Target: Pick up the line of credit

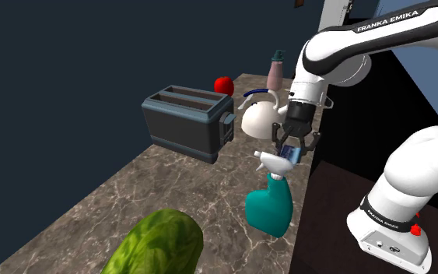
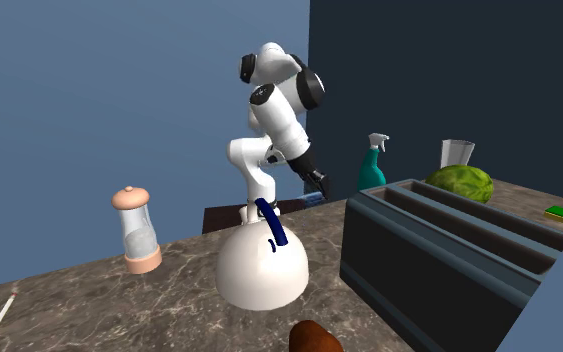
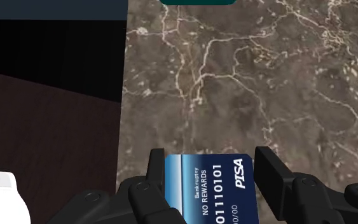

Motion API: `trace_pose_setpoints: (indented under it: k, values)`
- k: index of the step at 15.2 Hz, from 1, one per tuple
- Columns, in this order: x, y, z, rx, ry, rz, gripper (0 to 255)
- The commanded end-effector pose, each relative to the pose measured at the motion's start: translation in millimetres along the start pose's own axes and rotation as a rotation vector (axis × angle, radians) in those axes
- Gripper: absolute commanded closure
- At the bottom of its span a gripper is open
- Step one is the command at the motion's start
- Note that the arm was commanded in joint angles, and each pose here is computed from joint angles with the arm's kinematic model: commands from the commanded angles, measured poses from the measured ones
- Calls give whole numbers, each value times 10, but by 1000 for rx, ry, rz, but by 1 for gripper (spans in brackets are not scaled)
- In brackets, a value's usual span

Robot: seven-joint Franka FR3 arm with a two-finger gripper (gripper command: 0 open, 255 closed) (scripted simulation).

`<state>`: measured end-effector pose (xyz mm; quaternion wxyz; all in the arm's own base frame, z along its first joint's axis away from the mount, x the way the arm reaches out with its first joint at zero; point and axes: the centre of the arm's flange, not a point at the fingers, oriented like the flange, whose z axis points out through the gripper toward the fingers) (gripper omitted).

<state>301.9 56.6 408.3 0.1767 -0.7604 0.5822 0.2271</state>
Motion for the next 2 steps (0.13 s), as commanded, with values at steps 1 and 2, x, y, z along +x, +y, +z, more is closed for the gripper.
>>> trace_pose_setpoints:
  k: [1, 2]
  values:
    - [-32, -3, -67, 0, 0, 0, 255]
    - [-32, -2, -67, 0, 0, 0, 255]
